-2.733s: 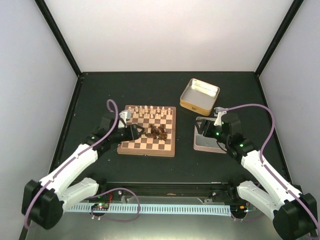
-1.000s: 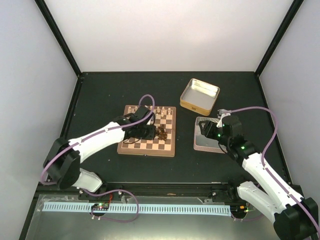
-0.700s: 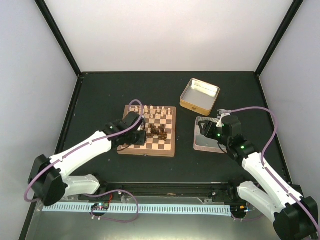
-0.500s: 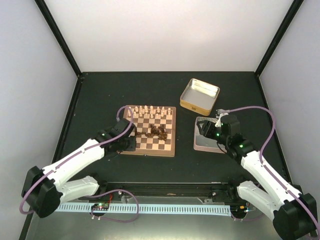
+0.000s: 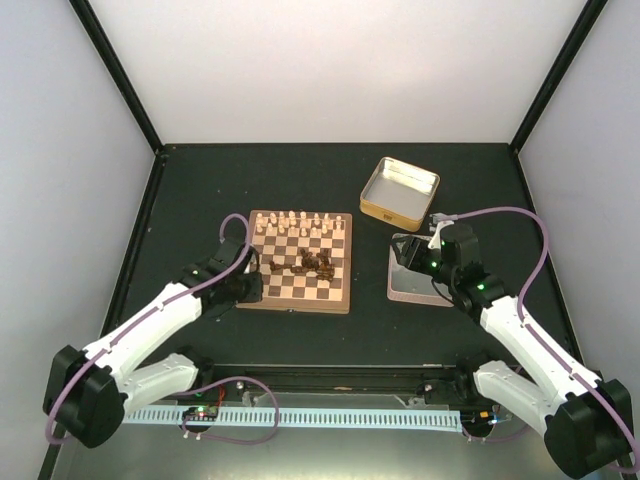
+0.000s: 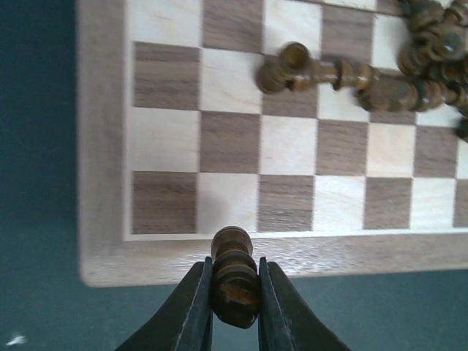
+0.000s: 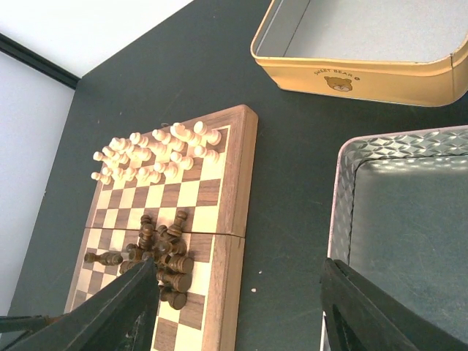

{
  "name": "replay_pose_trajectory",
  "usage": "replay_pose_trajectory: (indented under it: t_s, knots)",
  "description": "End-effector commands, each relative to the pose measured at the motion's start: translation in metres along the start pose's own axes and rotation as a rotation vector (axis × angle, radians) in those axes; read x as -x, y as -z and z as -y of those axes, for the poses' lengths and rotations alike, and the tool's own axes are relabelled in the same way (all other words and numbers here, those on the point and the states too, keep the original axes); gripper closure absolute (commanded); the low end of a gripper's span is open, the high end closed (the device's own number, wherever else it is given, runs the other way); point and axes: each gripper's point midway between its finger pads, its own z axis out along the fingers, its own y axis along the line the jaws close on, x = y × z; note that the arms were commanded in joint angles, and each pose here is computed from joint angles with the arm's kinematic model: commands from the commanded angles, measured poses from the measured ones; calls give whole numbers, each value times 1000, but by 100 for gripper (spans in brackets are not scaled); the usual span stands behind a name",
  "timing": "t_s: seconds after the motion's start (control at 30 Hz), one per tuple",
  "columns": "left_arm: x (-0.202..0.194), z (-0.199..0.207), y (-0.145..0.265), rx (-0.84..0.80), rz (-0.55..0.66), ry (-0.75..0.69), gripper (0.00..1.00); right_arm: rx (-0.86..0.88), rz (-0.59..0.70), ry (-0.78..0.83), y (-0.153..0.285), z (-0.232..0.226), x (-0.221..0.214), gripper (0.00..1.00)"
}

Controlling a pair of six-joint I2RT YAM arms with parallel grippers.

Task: Set up the chess pieces on the board
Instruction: Place the chess piece on the chessboard.

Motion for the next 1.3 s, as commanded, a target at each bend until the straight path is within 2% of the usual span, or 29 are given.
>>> replay_pose_trajectory:
  t_s: [0.0, 0.17, 0.47, 0.77, 1.27]
  knots:
    - [11, 42, 3, -185, -13, -63, 91, 34, 35, 1, 5, -12, 11, 39]
    - [8, 60, -2, -225, -33, -102, 91, 25, 37, -4, 4, -7, 7, 39]
    - [9, 69, -14, -147, -42, -141, 91, 13, 40, -1, 4, -4, 6, 39]
    - [0, 96, -21, -195, -72, -203, 91, 6, 41, -2, 4, -2, 6, 39]
    - [6, 106, -36, -138, -66, -241, 92, 6, 37, -1, 6, -2, 5, 39]
